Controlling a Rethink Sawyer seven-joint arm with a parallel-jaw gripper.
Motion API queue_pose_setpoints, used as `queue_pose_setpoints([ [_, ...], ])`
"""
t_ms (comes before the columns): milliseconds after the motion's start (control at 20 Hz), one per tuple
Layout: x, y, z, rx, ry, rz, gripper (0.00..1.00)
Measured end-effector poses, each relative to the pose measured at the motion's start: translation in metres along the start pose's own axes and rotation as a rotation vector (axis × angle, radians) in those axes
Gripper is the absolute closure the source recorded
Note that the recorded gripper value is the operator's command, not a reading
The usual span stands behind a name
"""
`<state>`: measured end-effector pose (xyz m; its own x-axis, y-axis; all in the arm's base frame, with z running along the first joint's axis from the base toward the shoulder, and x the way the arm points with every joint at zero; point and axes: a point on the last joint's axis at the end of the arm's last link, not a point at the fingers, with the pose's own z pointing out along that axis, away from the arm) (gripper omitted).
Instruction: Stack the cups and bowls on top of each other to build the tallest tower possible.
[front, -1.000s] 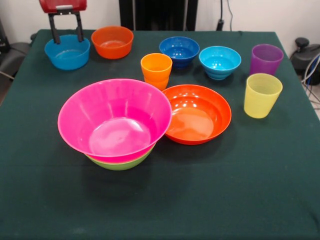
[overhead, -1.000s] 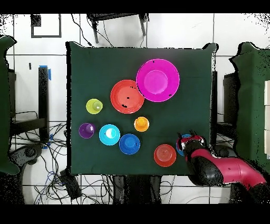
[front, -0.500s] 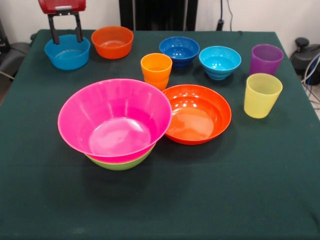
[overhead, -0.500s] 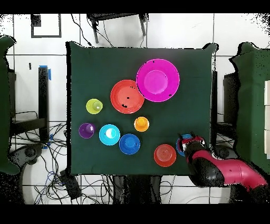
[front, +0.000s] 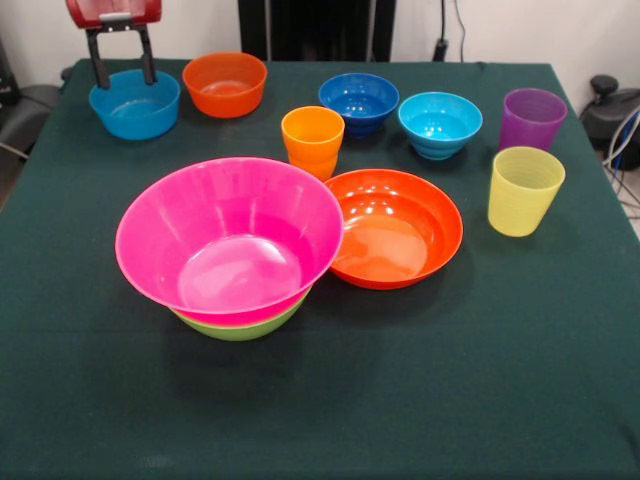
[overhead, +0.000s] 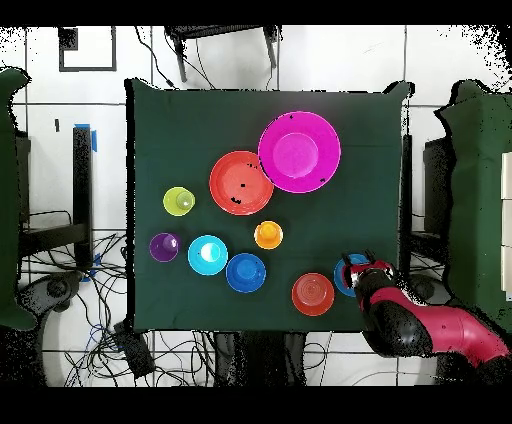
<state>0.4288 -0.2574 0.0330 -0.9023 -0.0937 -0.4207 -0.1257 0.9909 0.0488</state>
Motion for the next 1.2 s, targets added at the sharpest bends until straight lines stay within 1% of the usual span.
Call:
queue_pose_setpoints([
  [250, -0.001, 0.002, 0.003, -0.008, -0.003, 0.001, 0.0],
  [650, -0.002, 0.002, 0.002, -0.006, -0.007, -0.01, 0.0],
  [700, -0.001, 0.003, 0.003, -0.004, -0.007, -0.032, 0.0],
  [850, 0.002, 0.003, 0.004, 0.0, -0.007, -0.057, 0.0],
  [1100, 0.005, 0.001, 0.005, 0.007, -0.008, -0.084, 0.0],
  [1200, 0.007, 0.0, 0.006, 0.013, -0.008, -0.106, 0.0],
])
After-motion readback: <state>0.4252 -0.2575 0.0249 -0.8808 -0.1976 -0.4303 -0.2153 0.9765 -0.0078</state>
